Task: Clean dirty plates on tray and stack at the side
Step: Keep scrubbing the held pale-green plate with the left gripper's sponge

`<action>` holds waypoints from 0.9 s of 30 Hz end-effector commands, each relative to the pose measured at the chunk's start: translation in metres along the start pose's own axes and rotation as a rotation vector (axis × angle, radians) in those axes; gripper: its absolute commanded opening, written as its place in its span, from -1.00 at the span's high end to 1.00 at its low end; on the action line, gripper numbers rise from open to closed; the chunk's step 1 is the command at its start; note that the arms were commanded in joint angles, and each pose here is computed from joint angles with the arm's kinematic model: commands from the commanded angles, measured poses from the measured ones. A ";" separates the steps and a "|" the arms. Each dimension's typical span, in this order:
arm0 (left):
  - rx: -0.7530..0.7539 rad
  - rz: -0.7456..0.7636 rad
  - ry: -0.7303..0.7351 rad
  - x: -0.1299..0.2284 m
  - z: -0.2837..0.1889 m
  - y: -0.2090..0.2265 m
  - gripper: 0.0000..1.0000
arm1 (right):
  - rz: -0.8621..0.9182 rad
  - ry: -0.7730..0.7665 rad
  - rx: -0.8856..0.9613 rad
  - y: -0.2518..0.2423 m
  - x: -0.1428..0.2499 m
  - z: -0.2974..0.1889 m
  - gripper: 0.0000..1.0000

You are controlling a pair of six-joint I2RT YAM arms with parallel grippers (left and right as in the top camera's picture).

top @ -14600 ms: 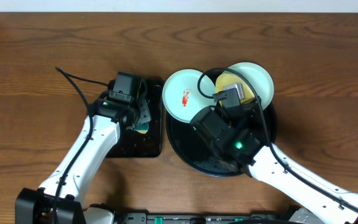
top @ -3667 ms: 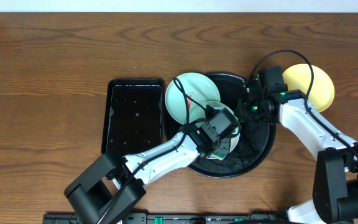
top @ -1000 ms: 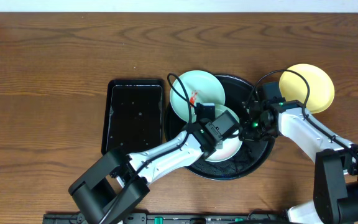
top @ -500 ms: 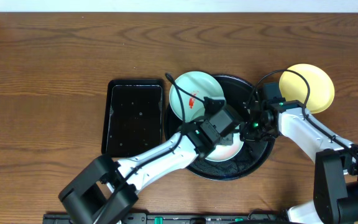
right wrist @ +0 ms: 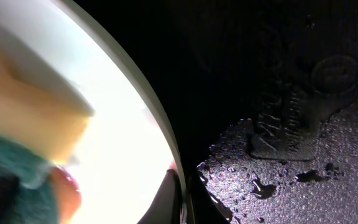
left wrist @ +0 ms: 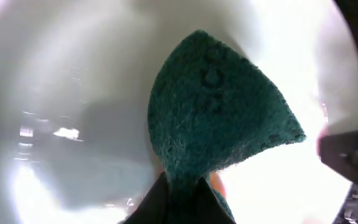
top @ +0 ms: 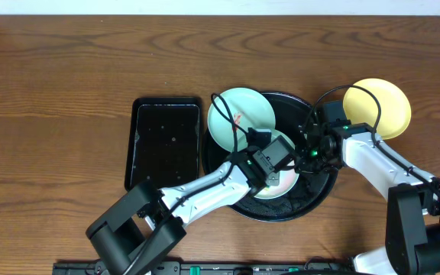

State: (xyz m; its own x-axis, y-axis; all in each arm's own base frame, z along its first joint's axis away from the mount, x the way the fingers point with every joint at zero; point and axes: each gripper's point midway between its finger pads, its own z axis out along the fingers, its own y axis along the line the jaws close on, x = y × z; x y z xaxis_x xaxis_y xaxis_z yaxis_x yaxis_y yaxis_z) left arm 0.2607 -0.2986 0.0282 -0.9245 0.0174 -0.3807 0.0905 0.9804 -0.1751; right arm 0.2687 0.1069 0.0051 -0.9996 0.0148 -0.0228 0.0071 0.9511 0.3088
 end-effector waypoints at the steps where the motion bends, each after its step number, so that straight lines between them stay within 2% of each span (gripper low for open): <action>1: -0.146 0.034 -0.107 -0.033 -0.009 0.044 0.85 | -0.019 0.016 0.093 -0.015 0.007 0.005 0.98; 6: -0.047 0.003 -0.203 -0.062 -0.046 0.029 0.85 | -0.019 0.014 0.096 -0.015 0.007 0.005 0.98; 9: 0.057 -0.008 -0.189 -0.062 -0.052 0.010 0.85 | -0.020 0.011 0.096 -0.015 0.006 0.005 0.98; 17: 0.136 -0.088 0.001 -0.023 -0.020 -0.007 0.85 | -0.019 0.012 0.096 -0.015 0.006 0.005 0.98; 22: 0.156 -0.059 0.115 0.007 0.001 -0.018 0.86 | -0.020 0.013 0.096 -0.015 0.006 0.005 0.98; 27: 0.192 -0.023 0.169 0.027 0.000 -0.032 0.85 | -0.020 0.012 0.096 -0.015 0.006 0.005 0.98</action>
State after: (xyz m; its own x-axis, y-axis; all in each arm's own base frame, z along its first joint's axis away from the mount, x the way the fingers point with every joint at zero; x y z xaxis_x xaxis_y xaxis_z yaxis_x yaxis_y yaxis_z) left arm 0.2590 -0.3180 0.0333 -0.9538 -0.0005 -0.3006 0.1023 0.9398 -0.3261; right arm 0.2694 0.1046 0.0044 -0.9995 0.0158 -0.0270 0.0072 0.9553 0.2955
